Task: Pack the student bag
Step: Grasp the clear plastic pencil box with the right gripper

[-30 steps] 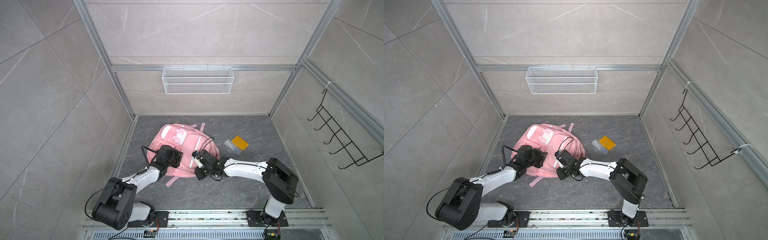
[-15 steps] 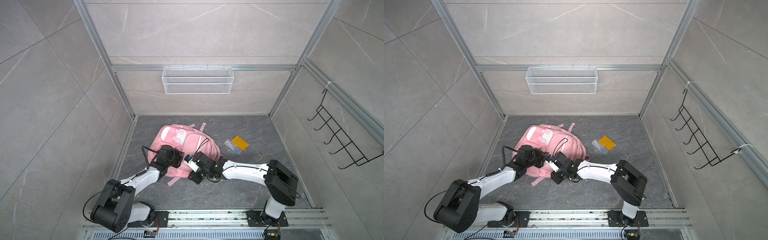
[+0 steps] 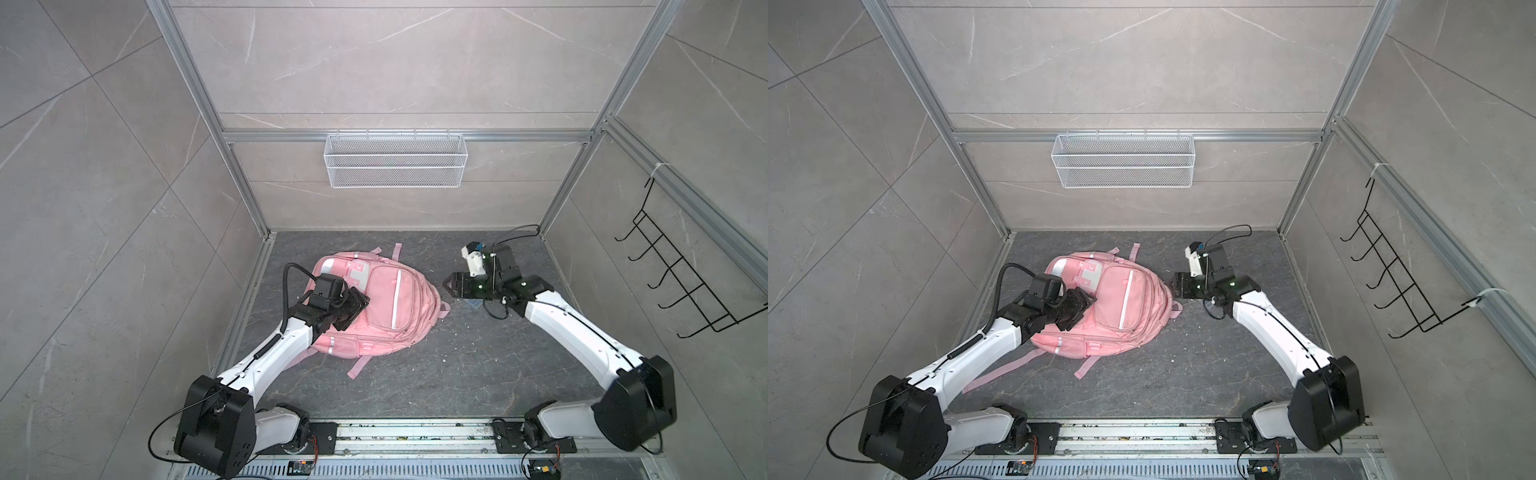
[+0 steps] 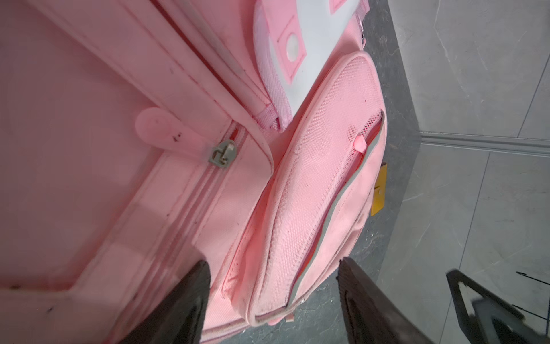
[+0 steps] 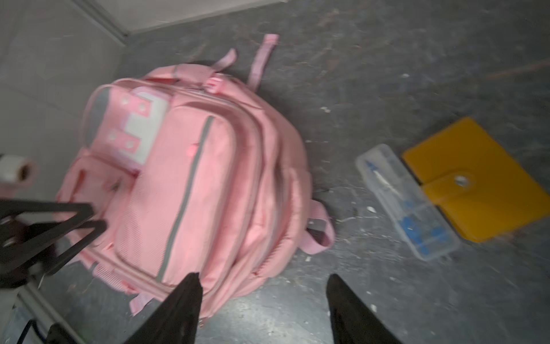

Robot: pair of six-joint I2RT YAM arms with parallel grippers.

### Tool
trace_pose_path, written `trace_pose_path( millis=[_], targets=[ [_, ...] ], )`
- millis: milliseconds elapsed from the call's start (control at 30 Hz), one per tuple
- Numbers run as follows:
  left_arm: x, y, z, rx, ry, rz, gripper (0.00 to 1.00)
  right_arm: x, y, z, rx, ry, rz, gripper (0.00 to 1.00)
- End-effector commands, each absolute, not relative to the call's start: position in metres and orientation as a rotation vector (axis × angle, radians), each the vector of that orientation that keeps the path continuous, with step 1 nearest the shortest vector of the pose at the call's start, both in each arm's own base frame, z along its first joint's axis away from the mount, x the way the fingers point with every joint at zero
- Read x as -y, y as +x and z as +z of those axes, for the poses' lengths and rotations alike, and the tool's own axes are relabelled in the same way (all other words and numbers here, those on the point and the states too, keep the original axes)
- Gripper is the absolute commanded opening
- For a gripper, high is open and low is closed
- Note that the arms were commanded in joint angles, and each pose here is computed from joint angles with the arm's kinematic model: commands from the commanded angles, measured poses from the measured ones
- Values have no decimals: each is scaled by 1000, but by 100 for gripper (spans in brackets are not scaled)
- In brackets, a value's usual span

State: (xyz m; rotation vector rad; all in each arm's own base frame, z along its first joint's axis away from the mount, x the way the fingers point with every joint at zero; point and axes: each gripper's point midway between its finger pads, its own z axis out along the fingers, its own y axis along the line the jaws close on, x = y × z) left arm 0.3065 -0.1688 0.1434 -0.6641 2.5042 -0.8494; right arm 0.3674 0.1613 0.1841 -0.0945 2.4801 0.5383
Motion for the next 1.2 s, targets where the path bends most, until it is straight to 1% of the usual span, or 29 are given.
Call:
trace_pose_path(
  millis=[0, 33, 67, 233, 333, 400, 600, 700, 867, 1000, 1167],
  targets=[
    [168, 295, 166, -2557, -353, -755, 83, -133, 358, 143, -2718, -72, 441, 79],
    [171, 293, 172, -2562, -284, -751, 87, -129, 364, 140, -2732, -70, 423, 83],
    [174, 291, 177, -2566, -219, -743, 88, -125, 369, 135, -2748, -75, 398, 83],
    [217, 277, 200, -2556, 75, -876, 85, -117, 391, 110, -2835, -158, 310, 83],
    [245, 271, 211, -2539, 179, -952, 85, -115, 402, 95, -2875, -219, 259, 81],
    [260, 271, 216, -2520, 190, -999, 84, -117, 408, 88, -2894, -249, 250, 80],
    [280, 282, 226, -2463, 121, -1096, 84, -110, 418, 61, -2957, -288, 162, 79],
    [280, 289, 226, -2474, 102, -1071, 84, -107, 421, 46, -2989, -300, 125, 77],
    [277, 287, 224, -2499, 95, -1047, 84, -105, 423, 28, -3018, -313, 93, 74],
    [275, 287, 217, -2526, 87, -1033, 84, -103, 418, 16, -3050, -331, 70, 69],
    [279, 295, 215, -2525, 72, -1043, 84, -96, 405, 7, -3071, -359, -22, 67]
  ],
)
